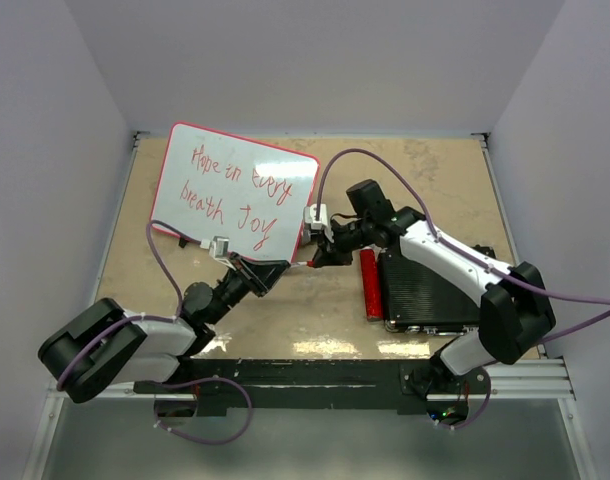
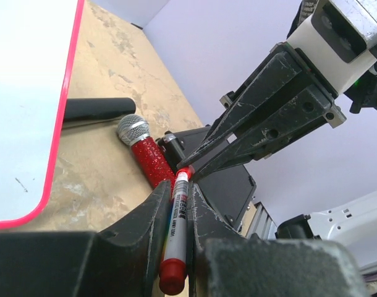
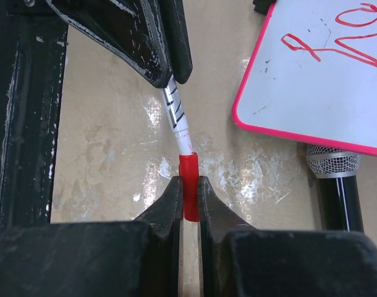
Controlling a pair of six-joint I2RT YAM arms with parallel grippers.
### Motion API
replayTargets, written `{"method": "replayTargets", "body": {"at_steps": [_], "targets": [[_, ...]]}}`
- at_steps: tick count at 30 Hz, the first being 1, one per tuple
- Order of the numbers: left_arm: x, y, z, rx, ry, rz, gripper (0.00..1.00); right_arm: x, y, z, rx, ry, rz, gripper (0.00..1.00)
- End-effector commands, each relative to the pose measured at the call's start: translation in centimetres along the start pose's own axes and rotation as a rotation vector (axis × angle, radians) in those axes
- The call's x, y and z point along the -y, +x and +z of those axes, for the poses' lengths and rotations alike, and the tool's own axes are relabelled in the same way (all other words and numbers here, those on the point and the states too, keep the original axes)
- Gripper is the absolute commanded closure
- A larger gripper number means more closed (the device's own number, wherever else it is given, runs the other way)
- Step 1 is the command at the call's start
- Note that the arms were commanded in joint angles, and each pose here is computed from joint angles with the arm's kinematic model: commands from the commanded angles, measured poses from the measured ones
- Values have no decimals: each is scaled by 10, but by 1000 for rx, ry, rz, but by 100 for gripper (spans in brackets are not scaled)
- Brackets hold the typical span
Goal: Write a sentence on the whiteboard
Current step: Close the whiteboard marker at the center of the board.
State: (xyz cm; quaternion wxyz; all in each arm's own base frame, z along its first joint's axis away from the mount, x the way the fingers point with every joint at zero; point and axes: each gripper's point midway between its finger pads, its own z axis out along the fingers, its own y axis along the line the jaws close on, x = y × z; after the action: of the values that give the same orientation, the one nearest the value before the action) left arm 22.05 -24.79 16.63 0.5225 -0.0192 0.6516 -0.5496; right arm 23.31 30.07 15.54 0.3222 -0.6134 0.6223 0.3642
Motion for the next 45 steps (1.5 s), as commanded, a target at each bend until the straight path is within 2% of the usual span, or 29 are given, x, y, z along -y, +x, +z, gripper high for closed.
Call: {"method": "replayTargets", "body": {"at_steps": [1,5,10,14,19,28,36,45], "targets": [[51,-7,11,-10,217,40,100,-38,-85,-12,237,-168,-224,100],[64,-8,16,-30,265,36,100,-51,-81,-8,221,-215,-252,100],[82,-5,23,-92,325,49,100,-47,-89,-9,210,-190,-293,99],[79,-1,26,-138,300,68,100,-46,-99,-13,222,-179,-309,98],[76,-2,26,-127,282,68,100,-51,-99,-10,234,-188,-281,98],[71,-14,23,-89,238,88,100,-53,-75,-9,163,-174,-237,80],[67,-12,20,-122,213,140,100,-54,-63,-8,115,-185,-226,74],[55,-10,19,-148,161,177,100,-57,-72,-22,94,-181,-244,50]]}}
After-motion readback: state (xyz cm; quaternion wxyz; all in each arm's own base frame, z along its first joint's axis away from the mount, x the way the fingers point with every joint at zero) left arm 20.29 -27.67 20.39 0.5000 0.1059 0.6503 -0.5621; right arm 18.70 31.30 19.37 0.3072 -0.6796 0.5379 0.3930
